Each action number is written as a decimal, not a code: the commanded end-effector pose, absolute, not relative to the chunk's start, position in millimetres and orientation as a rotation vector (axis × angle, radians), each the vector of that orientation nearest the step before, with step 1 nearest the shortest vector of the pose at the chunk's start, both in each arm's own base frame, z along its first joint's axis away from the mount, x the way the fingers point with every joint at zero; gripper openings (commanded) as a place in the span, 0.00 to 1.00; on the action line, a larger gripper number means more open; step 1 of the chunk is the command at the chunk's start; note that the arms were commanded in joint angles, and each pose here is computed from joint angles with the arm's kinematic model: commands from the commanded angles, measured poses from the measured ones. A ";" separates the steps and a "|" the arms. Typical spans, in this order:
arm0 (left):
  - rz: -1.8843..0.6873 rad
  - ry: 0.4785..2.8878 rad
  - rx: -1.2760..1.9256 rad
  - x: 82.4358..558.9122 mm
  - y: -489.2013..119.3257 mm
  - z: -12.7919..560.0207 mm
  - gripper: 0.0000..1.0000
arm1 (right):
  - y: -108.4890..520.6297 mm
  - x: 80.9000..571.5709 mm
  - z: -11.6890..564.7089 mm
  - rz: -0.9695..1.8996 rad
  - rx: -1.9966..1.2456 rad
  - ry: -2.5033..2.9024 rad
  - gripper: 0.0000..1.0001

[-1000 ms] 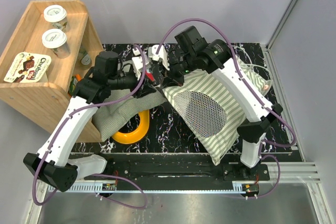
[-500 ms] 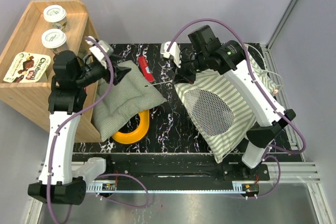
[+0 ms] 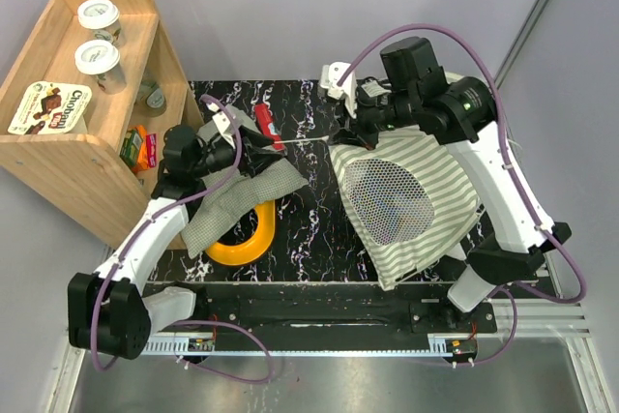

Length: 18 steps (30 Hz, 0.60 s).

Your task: Set up the pet tent

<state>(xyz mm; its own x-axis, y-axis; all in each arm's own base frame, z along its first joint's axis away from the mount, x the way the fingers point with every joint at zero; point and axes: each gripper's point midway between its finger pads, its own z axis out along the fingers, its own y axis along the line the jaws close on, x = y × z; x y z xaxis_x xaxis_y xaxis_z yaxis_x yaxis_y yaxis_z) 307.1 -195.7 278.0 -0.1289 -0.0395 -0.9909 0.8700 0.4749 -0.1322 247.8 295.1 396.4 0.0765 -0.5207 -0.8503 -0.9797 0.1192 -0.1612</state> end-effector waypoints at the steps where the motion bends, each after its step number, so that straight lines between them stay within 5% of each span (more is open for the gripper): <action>1: -0.902 1.241 0.882 298.8 -212.4 336.4 0.55 | 281.7 235.4 422.6 0.666 -1.479 1.501 0.00; 18: -1.302 1.009 1.026 236.0 -319.1 344.6 0.56 | 270.8 185.8 438.9 0.864 -1.457 1.495 0.00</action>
<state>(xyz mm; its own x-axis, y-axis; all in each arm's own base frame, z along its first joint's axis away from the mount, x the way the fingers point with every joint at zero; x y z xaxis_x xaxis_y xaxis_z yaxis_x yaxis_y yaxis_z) 252.1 -301.1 312.0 -0.0704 -0.1877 -0.9797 0.9939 0.0704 -0.0849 206.3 262.6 418.6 0.0400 -0.4918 -0.8698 -0.9839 0.1325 -0.1202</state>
